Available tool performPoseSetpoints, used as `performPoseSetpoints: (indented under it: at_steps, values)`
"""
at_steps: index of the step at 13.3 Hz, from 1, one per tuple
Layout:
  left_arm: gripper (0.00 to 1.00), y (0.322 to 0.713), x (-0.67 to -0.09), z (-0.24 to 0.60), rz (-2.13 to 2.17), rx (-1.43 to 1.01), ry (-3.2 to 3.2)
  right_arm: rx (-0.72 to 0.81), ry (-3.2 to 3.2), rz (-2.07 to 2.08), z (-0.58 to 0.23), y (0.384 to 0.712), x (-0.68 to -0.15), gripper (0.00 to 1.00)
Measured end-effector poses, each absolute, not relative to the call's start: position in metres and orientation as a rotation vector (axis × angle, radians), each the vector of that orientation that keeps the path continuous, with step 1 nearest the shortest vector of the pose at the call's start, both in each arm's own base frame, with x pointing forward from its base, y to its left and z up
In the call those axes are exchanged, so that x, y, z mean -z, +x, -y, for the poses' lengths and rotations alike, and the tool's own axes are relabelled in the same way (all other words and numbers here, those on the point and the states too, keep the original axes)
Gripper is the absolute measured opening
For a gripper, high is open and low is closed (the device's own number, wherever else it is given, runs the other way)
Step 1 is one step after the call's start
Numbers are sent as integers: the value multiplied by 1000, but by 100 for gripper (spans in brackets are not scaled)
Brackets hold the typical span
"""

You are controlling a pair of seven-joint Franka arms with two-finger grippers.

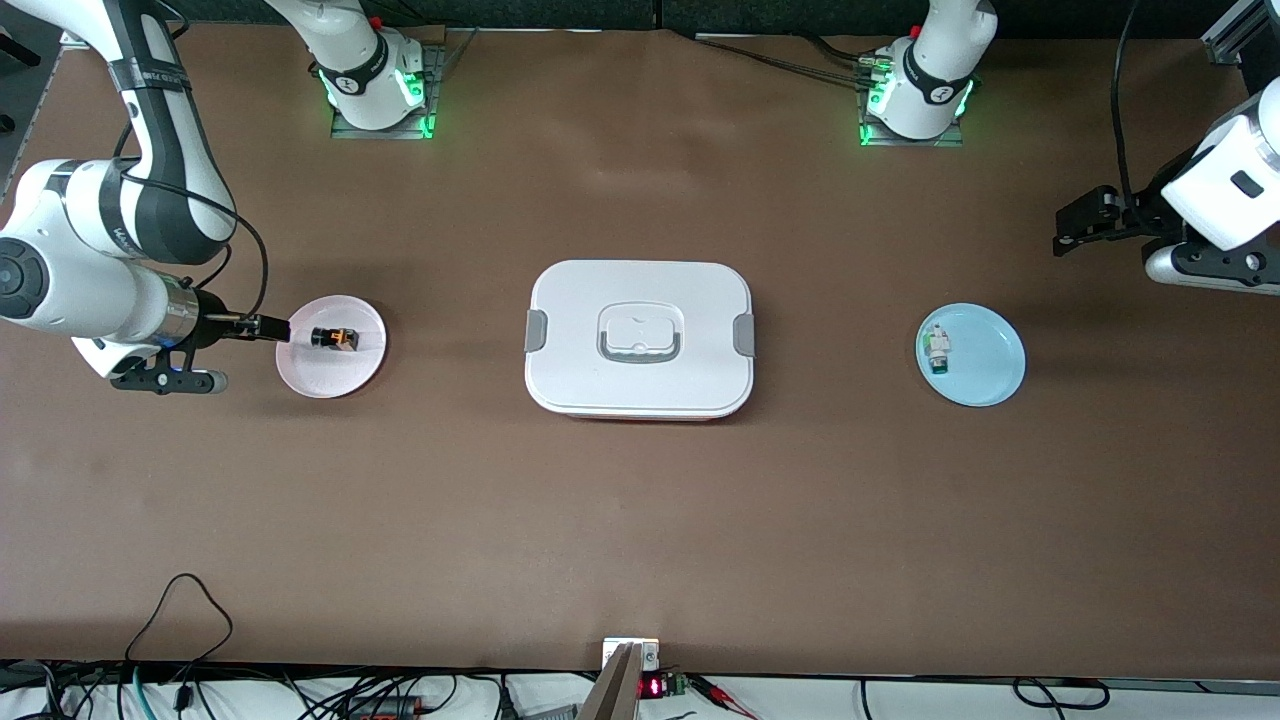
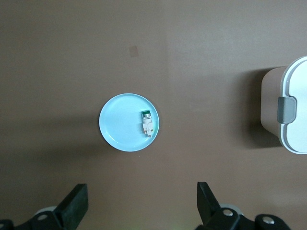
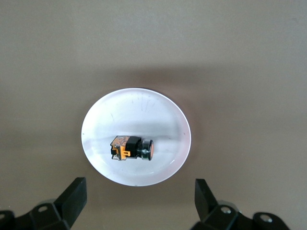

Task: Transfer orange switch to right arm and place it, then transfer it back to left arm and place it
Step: 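Move the right gripper back toward the switch on the white plate, then lower the right gripper and close it on the orange switch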

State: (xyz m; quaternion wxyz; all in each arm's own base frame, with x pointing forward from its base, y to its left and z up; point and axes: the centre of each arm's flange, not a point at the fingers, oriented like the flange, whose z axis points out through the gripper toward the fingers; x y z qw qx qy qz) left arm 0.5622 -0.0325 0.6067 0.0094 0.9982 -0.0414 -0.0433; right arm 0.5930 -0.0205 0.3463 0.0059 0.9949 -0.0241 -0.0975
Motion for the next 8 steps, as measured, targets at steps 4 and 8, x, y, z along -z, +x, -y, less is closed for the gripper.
performPoseSetpoints:
  at_steps: [4, 8]
  values:
    - [100, 562, -607, 33, 129, 135, 3117, 318, 3111, 12, -3, 590, -331, 100]
    - [100, 562, -607, 32, 128, 135, 3117, 339, 3102, -26, -14, 587, -298, 100]
